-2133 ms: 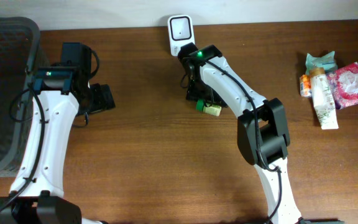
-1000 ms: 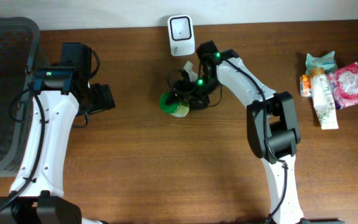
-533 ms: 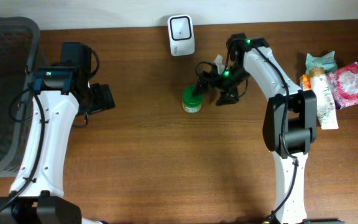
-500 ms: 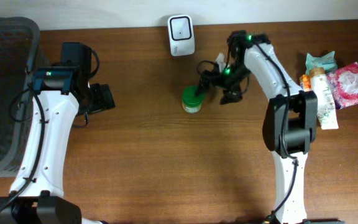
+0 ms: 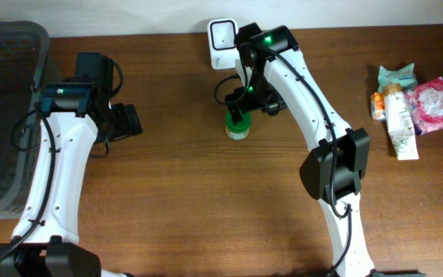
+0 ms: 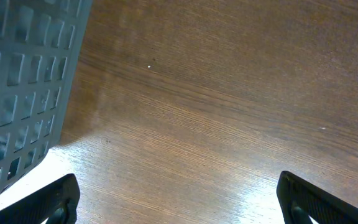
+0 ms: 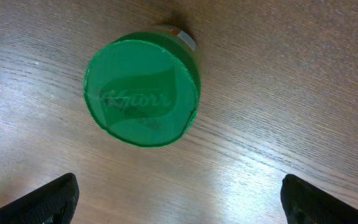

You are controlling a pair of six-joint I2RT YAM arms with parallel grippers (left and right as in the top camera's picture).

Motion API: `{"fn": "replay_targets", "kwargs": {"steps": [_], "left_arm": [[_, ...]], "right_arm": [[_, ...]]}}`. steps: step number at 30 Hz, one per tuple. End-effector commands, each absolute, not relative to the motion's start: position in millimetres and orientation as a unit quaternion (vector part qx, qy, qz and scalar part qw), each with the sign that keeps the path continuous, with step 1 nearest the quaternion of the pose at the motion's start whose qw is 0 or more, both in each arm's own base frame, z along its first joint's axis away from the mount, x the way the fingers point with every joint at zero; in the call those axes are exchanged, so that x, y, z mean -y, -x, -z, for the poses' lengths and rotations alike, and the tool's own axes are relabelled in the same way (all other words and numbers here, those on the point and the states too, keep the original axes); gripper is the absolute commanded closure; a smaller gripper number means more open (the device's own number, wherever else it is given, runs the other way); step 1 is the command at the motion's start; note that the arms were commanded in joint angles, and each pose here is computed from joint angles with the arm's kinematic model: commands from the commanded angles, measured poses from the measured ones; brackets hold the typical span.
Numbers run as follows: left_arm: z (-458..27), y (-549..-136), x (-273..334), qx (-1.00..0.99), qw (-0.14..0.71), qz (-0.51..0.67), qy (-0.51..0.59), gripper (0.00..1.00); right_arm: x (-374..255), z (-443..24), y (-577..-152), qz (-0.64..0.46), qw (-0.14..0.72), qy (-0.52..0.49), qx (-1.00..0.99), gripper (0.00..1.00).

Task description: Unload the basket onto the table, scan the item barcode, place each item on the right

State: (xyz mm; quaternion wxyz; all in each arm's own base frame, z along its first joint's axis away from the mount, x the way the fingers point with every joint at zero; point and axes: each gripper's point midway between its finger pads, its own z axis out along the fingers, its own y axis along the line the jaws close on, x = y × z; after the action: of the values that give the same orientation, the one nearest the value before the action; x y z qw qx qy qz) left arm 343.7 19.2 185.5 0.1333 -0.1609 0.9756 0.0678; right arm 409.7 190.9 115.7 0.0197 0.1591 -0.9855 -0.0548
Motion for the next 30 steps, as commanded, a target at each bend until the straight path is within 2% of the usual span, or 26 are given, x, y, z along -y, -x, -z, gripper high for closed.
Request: {"fn": "replay_targets", "kwargs": {"steps": [1, 6, 10, 14, 20, 27, 30], "left_arm": [[-190.0, -342.3, -23.3, -0.973, 0.141, -0.072, 0.167, 0.01], [-190.0, -342.3, -23.3, -0.973, 0.141, -0.072, 0.167, 0.01], [-190.0, -342.4, -23.3, -0.973, 0.141, -0.072, 0.167, 0.01], [-190.0, -342.3, -23.3, -0.973, 0.141, -0.072, 0.167, 0.01], [-190.0, -342.3, -23.3, -0.973, 0.141, -0.072, 0.167, 0.01], [-190.0, -342.3, -23.3, -0.973, 0.141, -0.072, 0.167, 0.01], [-190.0, -342.3, -23.3, -0.973, 0.141, -0.072, 0.167, 0.01]], "right_arm": [[-185.5, -122.1, -411.7, 0.037, 0.008, -0.171, 0.985, 0.01], [-181.6, -120.3, -416.1, 0.023, 0.001, -0.168, 0.986, 0.01], [-212.6, -119.7, -417.0, 0.07, -0.012, -0.183, 0.981, 0.01], [-231.6, -103.4, -413.7, 0.065, -0.006, -0.193, 0.979, 0.01], [-222.3, -78.7, -429.5, 0.028, -0.013, 0.047, 0.998, 0.01], [-219.1, -77.1, -437.7, 0.022, -0.029, 0.202, 0.979, 0.01], [-232.3, -78.2, -440.7, 0.057, -0.023, 0.214, 0.975, 0.01]]}}
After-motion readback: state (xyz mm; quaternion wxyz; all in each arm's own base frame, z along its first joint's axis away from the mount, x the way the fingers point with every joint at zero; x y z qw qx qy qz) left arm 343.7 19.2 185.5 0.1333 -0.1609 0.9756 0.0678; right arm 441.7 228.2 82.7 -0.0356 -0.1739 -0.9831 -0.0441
